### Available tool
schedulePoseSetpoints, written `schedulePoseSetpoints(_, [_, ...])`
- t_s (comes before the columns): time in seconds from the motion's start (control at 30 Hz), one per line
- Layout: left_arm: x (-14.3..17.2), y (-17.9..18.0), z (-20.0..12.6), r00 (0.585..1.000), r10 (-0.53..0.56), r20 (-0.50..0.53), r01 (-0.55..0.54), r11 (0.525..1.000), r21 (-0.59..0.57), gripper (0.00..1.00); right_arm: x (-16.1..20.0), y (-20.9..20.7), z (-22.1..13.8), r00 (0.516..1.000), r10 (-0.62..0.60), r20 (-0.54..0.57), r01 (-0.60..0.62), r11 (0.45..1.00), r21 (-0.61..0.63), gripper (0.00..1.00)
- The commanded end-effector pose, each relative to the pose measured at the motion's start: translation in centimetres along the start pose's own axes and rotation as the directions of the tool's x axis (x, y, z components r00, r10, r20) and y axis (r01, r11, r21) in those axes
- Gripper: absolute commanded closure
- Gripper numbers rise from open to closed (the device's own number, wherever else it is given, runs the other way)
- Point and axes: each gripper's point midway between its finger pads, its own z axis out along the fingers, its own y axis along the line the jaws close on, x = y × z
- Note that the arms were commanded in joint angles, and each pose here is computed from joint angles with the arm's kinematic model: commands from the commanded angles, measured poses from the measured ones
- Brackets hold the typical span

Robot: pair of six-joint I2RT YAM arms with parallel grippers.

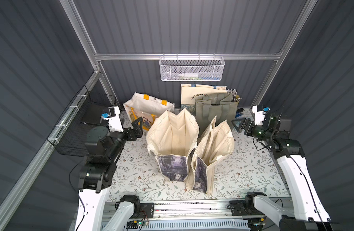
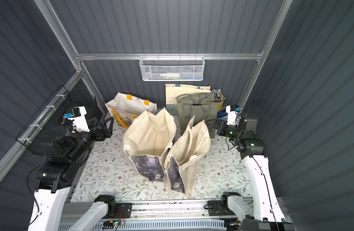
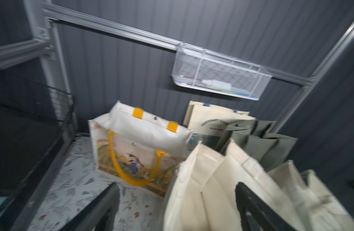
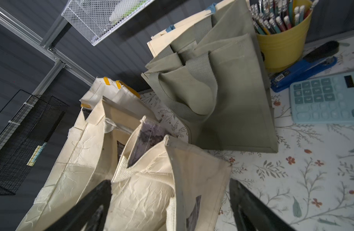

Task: Put away the canvas bag
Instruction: Adjust the canvas bag at the center of the board.

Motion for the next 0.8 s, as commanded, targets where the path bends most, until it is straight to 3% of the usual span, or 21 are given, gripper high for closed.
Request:
schedulePoseSetpoints(0.0, [0.9,-4.6,1.9,0.982,-0.104,-0.157,0.144,0.952,0.271,0.14,0.4,0.8,-1.4,1.0,0.014,-0.022,-0.014,1.0,0.003,0.09])
schedulePoseSetpoints(0.17, [0.3,-8.1,3.1,0.97,-0.107,-0.216,0.189,0.896,0.403,0.18,1.2,0.0,-2.7,0.999,-0.017,-0.043,0.021,0.996,0.09,0.19])
schedulePoseSetpoints(0.27, [3.6,-13.1,4.3,0.952,0.043,-0.302,0.106,0.882,0.459,0.2,1.8,-0.6,-2.9,0.997,-0.02,-0.071,0.028,0.992,0.121,0.21])
schedulePoseSetpoints(0.33, [7.0,-17.5,4.8,0.913,0.214,-0.347,-0.013,0.865,0.501,0.2,2.6,-0.5,-2.4,0.993,-0.01,-0.115,0.024,0.993,0.116,0.23])
schedulePoseSetpoints(0.43, [10.8,-23.5,5.0,0.825,0.436,-0.359,-0.169,0.797,0.58,0.19,3.0,-0.1,-2.4,0.992,-0.013,-0.124,0.027,0.993,0.117,0.23])
schedulePoseSetpoints(0.57, [12.9,-27.5,5.7,0.773,0.505,-0.385,-0.166,0.746,0.645,0.17,3.3,-0.1,-2.8,0.992,-0.018,-0.122,0.034,0.991,0.132,0.24])
schedulePoseSetpoints(0.7, [15.6,-28.9,6.5,0.664,0.626,-0.409,-0.273,0.713,0.646,0.16,4.8,-0.4,-2.3,0.987,-0.004,-0.162,0.025,0.991,0.128,0.27])
schedulePoseSetpoints(0.77, [16.2,-28.6,7.0,0.628,0.651,-0.426,-0.321,0.716,0.62,0.16,5.5,-0.4,-1.9,0.984,0.005,-0.176,0.015,0.993,0.113,0.29])
